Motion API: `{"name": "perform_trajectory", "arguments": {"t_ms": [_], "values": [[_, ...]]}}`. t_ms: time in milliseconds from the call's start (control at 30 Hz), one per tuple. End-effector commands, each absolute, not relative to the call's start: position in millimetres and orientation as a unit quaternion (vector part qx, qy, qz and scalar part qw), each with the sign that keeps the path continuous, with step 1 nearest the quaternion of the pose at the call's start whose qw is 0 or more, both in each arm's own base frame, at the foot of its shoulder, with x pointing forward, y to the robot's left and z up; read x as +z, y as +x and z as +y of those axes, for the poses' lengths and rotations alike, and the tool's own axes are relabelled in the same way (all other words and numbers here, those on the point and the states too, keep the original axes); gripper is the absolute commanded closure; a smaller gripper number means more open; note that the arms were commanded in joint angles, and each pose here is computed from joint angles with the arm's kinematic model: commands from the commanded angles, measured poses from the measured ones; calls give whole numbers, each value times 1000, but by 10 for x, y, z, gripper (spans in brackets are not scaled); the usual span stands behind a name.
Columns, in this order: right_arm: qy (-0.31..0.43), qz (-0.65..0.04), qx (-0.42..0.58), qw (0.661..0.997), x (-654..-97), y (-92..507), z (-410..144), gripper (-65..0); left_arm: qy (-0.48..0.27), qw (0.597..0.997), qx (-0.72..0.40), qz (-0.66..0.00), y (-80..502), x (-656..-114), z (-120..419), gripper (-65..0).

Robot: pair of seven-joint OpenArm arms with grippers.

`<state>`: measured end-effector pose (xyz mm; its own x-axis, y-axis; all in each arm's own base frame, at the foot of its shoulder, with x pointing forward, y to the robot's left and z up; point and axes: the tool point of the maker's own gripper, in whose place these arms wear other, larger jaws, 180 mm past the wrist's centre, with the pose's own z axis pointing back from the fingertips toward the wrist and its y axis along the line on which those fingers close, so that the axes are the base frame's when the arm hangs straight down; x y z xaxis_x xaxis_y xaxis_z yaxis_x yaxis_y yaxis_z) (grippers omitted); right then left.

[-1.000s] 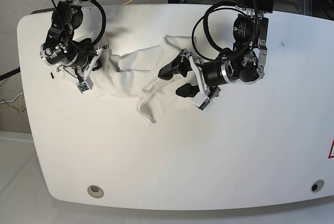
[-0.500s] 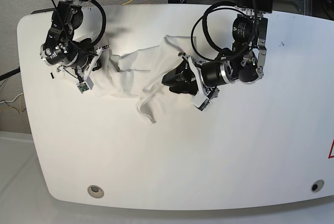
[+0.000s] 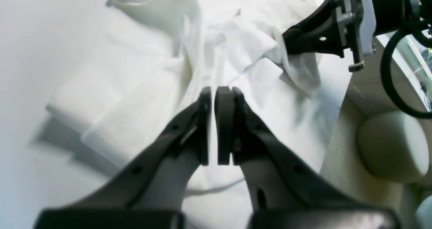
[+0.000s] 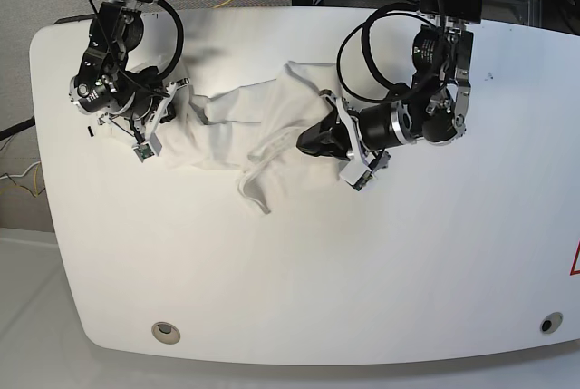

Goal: Fold the T-shirt properly
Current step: 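Lower the folded end onto the strip with the left gripper, then press the folded fabric down with the left gripper near the right gripper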

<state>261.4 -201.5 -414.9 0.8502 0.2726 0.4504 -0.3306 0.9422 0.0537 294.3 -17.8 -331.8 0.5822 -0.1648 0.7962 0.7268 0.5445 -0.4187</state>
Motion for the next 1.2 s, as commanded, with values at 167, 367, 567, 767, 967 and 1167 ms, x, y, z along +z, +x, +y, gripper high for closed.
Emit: {"name": "perform_trajectory", "arguments": {"t_ms": [167,367,567,767,967,1167], "values": [[57,-236,158,957,-4074,2686,-2059,-8,-386,793,-277,-382,3021,-3251,-165,-12],[57,-236,158,957,-4074,2686,-2059,-8,-390,800,-264,-372,3024,-3384,-159,-12],[57,-237,159,957,-4070,2688,-2059,-8,-408,793,-247,-379,3044,-3419,-225,-12],[56,-237,159,957,-4065,2690,-2065,-8,-422,792,-242,-368,2992,-3537,-323,-12],[55,-238,159,957,-4061,2692,-2065,-8,-438,787,-241,-361,2935,-3630,-391,-12],[44,-246,163,955,-3985,2774,-2154,-8,-448,792,-214,-356,2935,-3762,-382,-12]]}}
